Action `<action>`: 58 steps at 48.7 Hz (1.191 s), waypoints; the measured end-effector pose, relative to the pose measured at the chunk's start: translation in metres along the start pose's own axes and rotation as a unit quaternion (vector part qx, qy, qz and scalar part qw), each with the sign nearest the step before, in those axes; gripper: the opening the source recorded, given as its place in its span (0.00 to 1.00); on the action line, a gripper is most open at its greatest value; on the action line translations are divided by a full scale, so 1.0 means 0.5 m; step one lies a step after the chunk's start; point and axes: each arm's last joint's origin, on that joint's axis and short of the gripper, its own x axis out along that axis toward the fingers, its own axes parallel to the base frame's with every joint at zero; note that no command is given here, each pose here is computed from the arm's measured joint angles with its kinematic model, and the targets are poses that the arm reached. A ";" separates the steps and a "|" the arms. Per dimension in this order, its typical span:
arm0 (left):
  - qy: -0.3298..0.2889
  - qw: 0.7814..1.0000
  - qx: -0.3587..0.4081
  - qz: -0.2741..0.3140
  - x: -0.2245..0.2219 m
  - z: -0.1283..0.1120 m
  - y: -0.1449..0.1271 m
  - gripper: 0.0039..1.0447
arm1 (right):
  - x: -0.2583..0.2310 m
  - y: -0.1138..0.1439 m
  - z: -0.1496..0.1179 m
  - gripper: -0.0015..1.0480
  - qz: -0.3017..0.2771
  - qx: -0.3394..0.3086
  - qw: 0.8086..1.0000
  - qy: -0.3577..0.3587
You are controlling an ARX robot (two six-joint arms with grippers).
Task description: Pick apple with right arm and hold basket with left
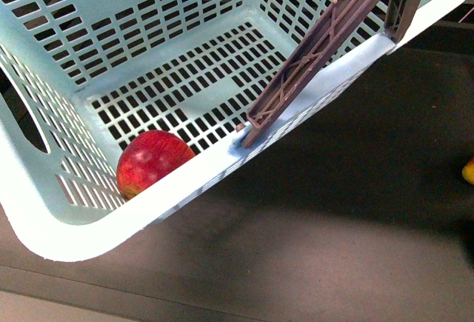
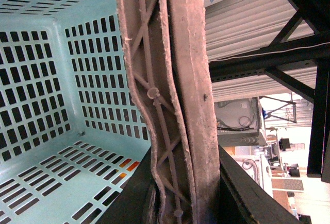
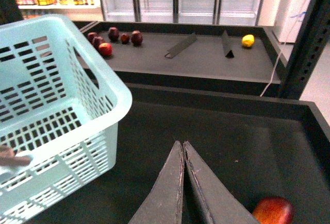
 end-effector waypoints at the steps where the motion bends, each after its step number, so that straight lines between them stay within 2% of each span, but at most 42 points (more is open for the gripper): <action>1: 0.000 1.000 0.000 0.000 0.000 0.000 0.000 0.19 | -0.003 -0.004 -0.002 0.02 -0.001 0.000 1.000 0.000; 22: 0.001 1.000 0.000 -0.001 0.000 0.000 0.000 0.19 | -0.049 -0.014 -0.031 0.02 -0.014 0.000 1.000 -0.007; 58: 0.000 1.000 0.000 0.000 0.000 0.000 0.000 0.19 | -0.094 -0.013 -0.025 0.02 -0.013 0.000 1.000 -0.014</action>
